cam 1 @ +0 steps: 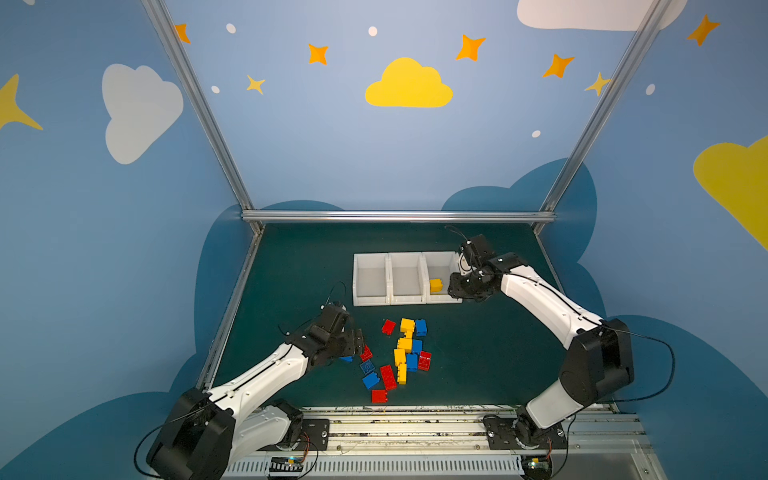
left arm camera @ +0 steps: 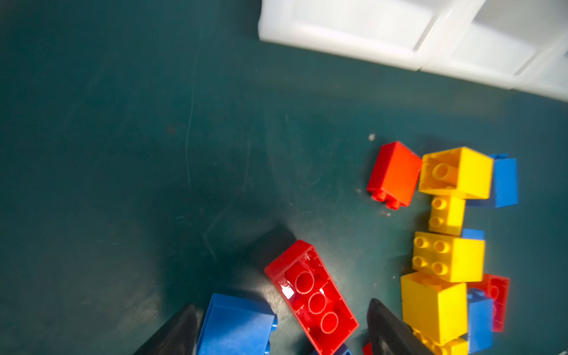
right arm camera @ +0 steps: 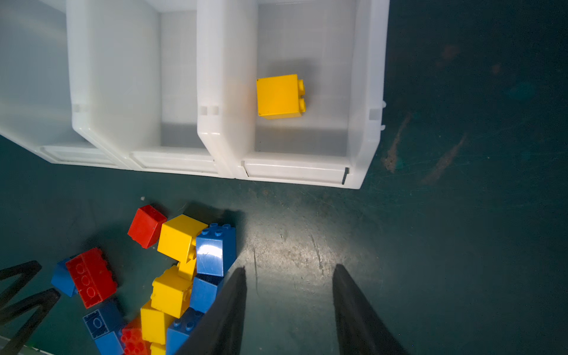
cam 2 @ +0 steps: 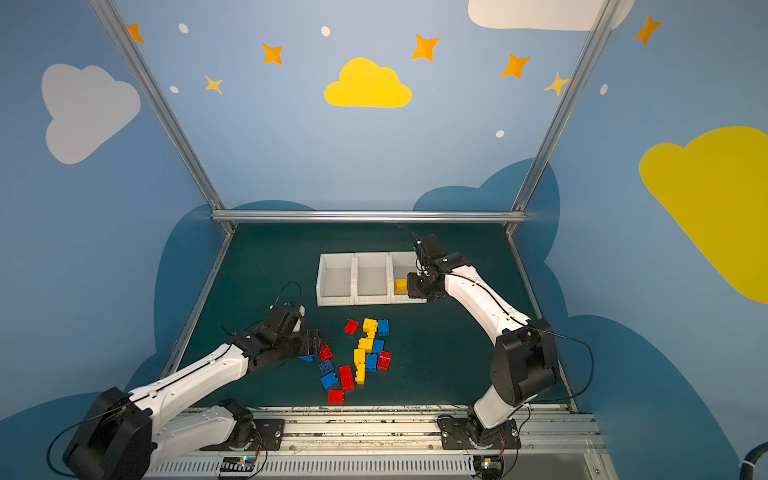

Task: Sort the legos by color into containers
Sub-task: 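Lower the left gripper onto a red long brick while the right gripper withdraws, then carry the red long brick with the left gripper into the middle compartment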

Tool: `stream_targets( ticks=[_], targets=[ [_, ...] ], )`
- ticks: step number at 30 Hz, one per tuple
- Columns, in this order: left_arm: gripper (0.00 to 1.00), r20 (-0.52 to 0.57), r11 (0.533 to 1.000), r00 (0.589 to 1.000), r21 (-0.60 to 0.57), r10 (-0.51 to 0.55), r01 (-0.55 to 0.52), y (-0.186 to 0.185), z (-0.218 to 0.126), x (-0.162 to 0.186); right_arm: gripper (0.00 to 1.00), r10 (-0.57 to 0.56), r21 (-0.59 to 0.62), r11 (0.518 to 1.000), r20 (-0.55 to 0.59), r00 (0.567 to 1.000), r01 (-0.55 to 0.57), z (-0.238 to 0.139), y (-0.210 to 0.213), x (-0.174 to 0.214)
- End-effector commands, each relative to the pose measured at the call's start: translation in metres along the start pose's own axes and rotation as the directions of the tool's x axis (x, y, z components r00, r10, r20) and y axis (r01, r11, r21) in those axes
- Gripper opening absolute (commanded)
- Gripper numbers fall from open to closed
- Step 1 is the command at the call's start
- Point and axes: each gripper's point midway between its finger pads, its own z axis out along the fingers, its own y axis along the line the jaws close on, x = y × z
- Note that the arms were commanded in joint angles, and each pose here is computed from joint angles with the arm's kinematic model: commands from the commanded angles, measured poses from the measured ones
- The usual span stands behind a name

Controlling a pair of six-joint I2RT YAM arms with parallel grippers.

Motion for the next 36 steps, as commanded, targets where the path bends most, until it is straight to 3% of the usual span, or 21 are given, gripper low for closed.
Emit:
stream_targets(
  ticks=[1,20,26,36],
  targets=[
    [0.85,0.004,1.000,1.000,0.027,0.003,-0.003,-0.014,0.000,-0.009,0.47,0.005,-0.018,1.000,0.017,1.000,-0.005,-0.007,0.004,0.001],
    [0.81,-0.084,0.988,0.989,0.097,0.124,-0.116,-0.066,0.038,-0.010,0.47,0.012,-0.013,1.000,0.015,1.000,-0.012,-0.011,0.000,0.009],
    [0.79,-0.143,0.984,0.974,0.041,0.175,-0.171,-0.073,0.048,-0.005,0.47,0.019,-0.011,1.000,0.021,1.000,-0.019,-0.015,-0.002,0.012],
    [0.73,-0.169,0.973,0.963,-0.070,0.208,-0.222,-0.053,0.032,0.005,0.47,0.027,-0.007,1.000,0.020,0.999,-0.027,-0.013,-0.005,0.015]
  ],
)
